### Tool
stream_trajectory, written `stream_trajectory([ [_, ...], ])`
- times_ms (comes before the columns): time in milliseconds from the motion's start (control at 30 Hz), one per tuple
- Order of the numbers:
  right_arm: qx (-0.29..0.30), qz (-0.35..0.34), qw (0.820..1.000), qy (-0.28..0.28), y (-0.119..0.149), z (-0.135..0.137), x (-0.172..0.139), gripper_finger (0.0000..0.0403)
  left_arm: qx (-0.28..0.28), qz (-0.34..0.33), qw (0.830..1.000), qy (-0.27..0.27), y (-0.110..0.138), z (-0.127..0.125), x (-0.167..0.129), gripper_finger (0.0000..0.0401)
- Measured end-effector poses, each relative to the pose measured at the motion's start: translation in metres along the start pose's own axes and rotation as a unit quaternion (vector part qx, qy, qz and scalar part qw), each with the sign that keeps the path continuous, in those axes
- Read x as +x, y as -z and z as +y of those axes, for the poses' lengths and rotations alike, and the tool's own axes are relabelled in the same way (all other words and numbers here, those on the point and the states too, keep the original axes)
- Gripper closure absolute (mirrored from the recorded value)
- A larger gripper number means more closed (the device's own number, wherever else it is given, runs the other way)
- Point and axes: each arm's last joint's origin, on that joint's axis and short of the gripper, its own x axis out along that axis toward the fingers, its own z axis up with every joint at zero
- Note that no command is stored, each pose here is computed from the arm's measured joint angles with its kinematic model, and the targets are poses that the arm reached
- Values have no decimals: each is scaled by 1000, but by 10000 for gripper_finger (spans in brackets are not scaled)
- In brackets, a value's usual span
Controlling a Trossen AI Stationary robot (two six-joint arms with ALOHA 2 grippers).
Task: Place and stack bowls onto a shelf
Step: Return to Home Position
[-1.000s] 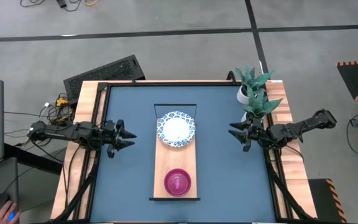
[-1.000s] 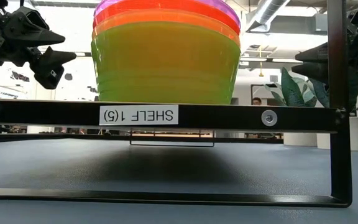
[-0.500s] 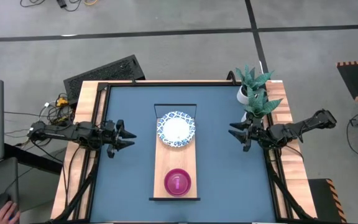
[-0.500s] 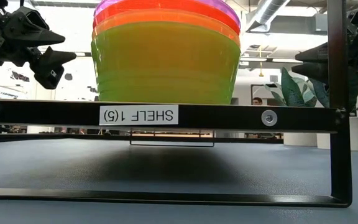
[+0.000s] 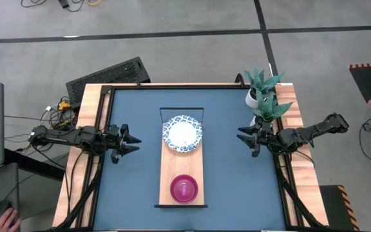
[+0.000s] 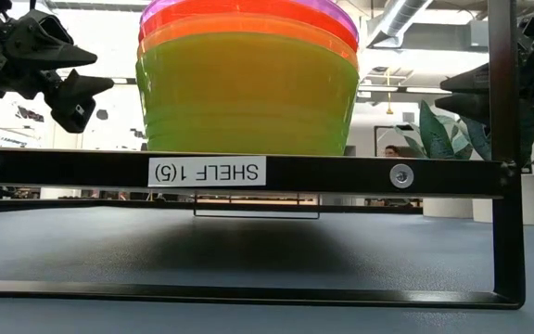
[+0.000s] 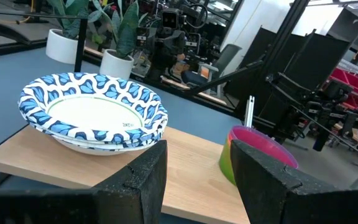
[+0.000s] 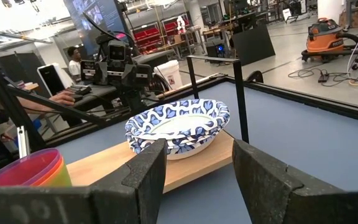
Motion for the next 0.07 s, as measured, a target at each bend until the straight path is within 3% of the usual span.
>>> stream_trajectory([
  [67,0,0,1000,0,0,0,0,194,0,0,1000,0,0,0,0,239],
])
